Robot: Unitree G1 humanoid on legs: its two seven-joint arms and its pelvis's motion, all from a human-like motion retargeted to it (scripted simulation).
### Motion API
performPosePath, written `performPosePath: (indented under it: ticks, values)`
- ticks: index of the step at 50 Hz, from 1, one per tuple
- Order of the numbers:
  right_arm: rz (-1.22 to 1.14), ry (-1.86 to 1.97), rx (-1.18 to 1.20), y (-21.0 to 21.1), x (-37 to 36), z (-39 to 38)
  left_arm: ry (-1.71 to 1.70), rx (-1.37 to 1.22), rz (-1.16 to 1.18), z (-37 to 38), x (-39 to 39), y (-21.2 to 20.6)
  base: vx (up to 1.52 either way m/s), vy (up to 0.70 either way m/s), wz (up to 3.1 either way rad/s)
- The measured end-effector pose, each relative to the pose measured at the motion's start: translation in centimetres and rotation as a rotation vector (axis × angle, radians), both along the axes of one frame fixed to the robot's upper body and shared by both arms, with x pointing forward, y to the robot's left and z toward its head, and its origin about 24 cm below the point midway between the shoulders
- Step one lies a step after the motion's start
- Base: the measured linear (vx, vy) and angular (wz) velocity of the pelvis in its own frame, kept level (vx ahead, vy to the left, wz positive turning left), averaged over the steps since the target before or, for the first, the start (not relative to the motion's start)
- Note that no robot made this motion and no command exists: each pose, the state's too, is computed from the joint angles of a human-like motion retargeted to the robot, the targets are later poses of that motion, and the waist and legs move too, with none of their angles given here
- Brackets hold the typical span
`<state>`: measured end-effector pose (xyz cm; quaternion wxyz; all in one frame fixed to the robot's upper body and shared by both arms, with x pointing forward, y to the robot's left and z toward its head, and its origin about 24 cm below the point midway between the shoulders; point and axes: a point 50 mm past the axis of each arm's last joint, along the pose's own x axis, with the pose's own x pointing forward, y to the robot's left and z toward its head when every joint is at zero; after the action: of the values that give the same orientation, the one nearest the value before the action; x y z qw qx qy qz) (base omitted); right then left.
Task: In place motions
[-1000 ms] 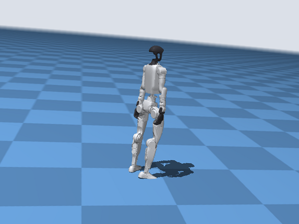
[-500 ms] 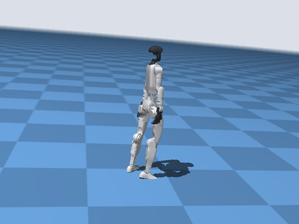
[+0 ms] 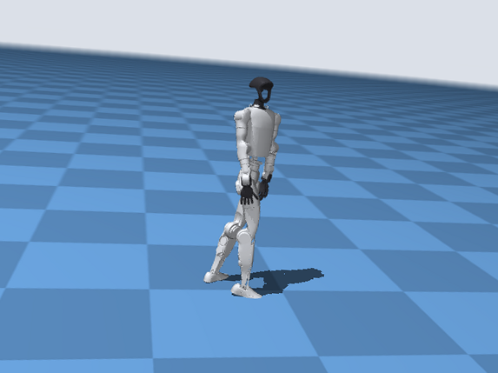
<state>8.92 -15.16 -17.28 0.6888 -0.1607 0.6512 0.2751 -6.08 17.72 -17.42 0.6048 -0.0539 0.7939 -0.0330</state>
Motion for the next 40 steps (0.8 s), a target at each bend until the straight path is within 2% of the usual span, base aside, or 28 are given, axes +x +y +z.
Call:
performPosePath:
  ticks: [8, 15, 24, 33, 40]
  values:
    - [-0.017, 0.020, -0.030, -0.5, -0.2, 0.0, -0.146, 0.021, -0.051, -0.5, 4.5, 0.8, -0.04, 0.15, -0.65]
    - [-0.058, 0.053, -0.042, -0.7, -0.9, -0.1, -0.220, -0.011, -0.080, -0.7, 6.5, -0.2, -0.05, 0.03, -0.12]
    - [-0.050, 0.046, -0.031, -0.5, -0.6, -0.1, -0.158, -0.071, -0.053, -0.7, 4.8, -1.9, -0.07, 0.00, 0.18]
    - [-0.052, 0.031, -0.042, -1.0, -0.5, -0.1, -0.054, -0.024, -0.044, -0.3, 2.2, -0.7, -0.09, -0.02, 0.49]
    - [-0.094, 0.077, -0.086, -2.5, -2.3, -0.2, -0.080, 0.018, 0.007, -0.4, 2.9, 0.2, -0.12, -0.21, 0.59]
